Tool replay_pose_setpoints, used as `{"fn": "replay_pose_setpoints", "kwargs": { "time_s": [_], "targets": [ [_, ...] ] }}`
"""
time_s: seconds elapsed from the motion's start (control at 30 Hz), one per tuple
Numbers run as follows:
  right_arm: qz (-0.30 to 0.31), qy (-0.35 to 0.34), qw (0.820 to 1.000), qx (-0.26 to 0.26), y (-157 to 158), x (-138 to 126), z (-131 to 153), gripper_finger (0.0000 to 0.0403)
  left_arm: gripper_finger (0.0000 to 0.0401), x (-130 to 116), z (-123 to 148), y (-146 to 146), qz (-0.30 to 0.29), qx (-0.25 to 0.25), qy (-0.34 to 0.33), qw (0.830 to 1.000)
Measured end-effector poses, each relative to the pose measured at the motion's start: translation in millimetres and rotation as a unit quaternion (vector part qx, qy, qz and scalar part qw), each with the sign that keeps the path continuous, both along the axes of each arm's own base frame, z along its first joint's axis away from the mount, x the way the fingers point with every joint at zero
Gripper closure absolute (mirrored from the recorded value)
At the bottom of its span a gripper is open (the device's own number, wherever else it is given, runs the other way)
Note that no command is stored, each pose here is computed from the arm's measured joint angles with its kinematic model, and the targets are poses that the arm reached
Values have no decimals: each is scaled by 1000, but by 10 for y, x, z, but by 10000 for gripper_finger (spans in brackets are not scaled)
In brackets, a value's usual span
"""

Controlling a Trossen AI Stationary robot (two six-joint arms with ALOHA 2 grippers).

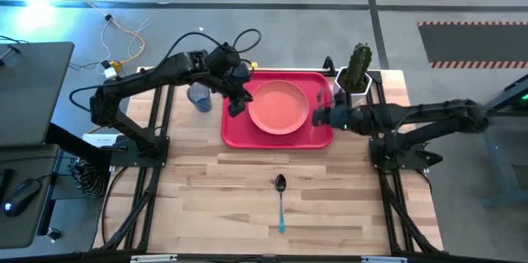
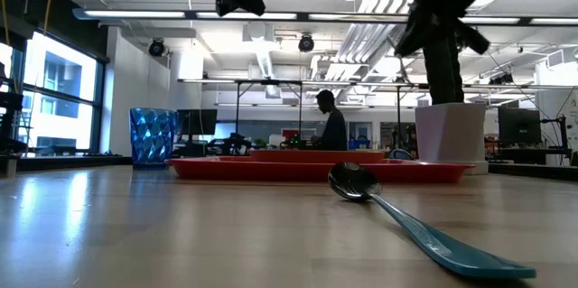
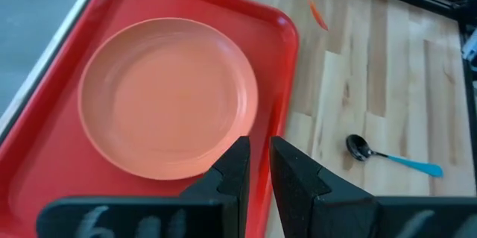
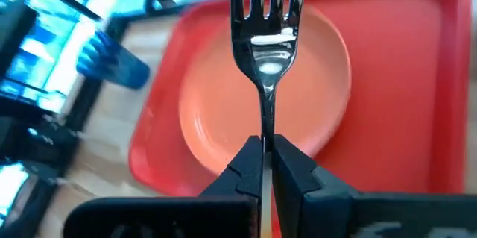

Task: Pick and place plate/cup/fork/spoon on tray
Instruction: Put the white orange fork on the right side of the orange plate

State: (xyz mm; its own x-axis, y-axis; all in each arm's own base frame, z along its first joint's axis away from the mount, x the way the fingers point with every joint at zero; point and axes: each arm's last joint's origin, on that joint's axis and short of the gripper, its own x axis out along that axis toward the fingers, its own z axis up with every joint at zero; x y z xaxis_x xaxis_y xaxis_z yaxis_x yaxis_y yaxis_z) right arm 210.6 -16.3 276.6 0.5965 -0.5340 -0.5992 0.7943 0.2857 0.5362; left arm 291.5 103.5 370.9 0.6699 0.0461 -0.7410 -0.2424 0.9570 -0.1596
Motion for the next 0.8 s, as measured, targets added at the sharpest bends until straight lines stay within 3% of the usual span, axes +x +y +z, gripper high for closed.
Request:
{"fn": "replay_pose_setpoints", "kwargs": {
  "time_s": [0.4,0.67,0.8],
  "targets": [
    [2,15,1000,3,-531,-42,36,402,357,-86,0,215,36,-1,0,999],
    [-2,66,998,-21,-725,38,434,402,357,-125,0,300,52,-1,0,999],
    [-13,122,992,0,-843,114,538,402,357,-136,1,325,52,5,0,999]
  ]
}}
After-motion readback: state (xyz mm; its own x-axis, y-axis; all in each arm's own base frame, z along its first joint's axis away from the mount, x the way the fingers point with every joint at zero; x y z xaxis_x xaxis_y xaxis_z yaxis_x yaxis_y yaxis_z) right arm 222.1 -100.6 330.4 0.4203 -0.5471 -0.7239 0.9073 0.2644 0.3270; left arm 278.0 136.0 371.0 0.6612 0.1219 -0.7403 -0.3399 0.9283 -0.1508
